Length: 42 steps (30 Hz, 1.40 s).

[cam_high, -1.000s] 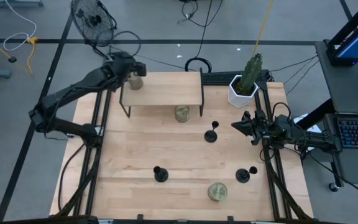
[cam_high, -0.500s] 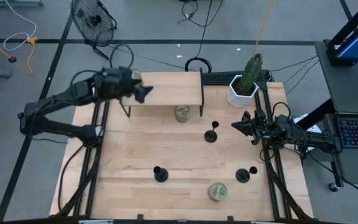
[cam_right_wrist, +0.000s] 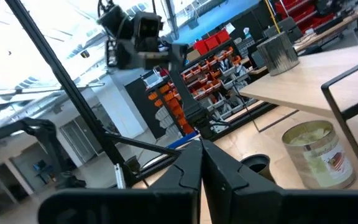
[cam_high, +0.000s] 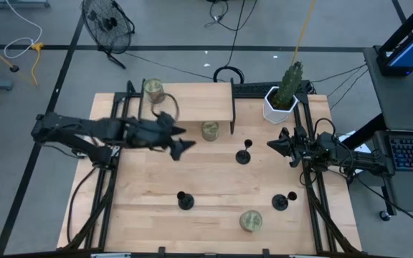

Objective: Pick & Place candle stick holders
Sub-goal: Put the top green scented candle on the shelf

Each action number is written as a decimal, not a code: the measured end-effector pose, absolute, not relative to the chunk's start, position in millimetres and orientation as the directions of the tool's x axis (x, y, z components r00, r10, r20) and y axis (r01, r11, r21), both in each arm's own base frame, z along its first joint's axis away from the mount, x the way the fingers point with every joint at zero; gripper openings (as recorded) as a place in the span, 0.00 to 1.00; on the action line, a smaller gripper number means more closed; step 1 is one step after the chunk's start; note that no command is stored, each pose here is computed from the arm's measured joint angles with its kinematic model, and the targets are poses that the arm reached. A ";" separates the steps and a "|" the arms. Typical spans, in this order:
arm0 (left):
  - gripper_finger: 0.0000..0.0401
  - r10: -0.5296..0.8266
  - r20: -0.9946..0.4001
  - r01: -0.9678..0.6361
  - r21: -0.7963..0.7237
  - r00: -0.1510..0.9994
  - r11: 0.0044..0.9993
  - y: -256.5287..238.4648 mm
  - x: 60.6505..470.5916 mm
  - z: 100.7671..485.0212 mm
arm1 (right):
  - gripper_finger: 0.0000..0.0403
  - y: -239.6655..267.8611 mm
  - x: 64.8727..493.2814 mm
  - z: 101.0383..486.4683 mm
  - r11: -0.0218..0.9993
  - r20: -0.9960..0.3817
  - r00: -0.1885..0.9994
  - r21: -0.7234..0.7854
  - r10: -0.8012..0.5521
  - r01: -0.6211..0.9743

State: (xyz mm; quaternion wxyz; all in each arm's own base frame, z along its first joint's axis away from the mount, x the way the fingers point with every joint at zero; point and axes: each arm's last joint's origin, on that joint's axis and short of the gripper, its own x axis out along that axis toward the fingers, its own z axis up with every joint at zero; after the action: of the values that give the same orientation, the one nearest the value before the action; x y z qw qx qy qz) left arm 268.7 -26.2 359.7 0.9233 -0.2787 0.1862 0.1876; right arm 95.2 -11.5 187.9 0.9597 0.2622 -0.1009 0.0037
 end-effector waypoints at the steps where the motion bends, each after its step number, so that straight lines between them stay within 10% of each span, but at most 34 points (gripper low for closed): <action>1: 0.91 0.235 -0.461 -0.449 -0.437 0.856 0.779 -29.8 275.8 353.8 | 0.00 -11.5 95.2 187.9 0.866 0.196 0.980 0.497 -0.046 -0.058; 18: 0.91 0.324 -0.658 -0.584 -0.217 0.680 0.782 -2.7 364.6 277.0 | 0.00 -11.5 95.2 187.9 0.873 0.196 0.980 0.485 -0.047 -0.055; 36: 0.91 0.233 -0.679 -0.669 -0.496 0.696 0.553 11.4 403.7 254.3 | 0.00 -11.4 94.3 191.8 0.876 0.236 0.971 0.477 -0.046 -0.075; 42: 0.91 0.413 -0.706 -0.818 -0.499 0.576 0.287 15.0 394.6 248.3 | 0.00 -11.4 94.1 192.9 0.877 0.247 0.968 0.475 -0.045 -0.080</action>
State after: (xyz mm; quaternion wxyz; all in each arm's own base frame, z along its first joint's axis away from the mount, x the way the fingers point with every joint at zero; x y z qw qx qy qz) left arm 394.6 15.0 248.3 0.7690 -0.4431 0.2285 0.4000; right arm 94.1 -11.4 192.9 0.9604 0.2483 -0.1263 0.0091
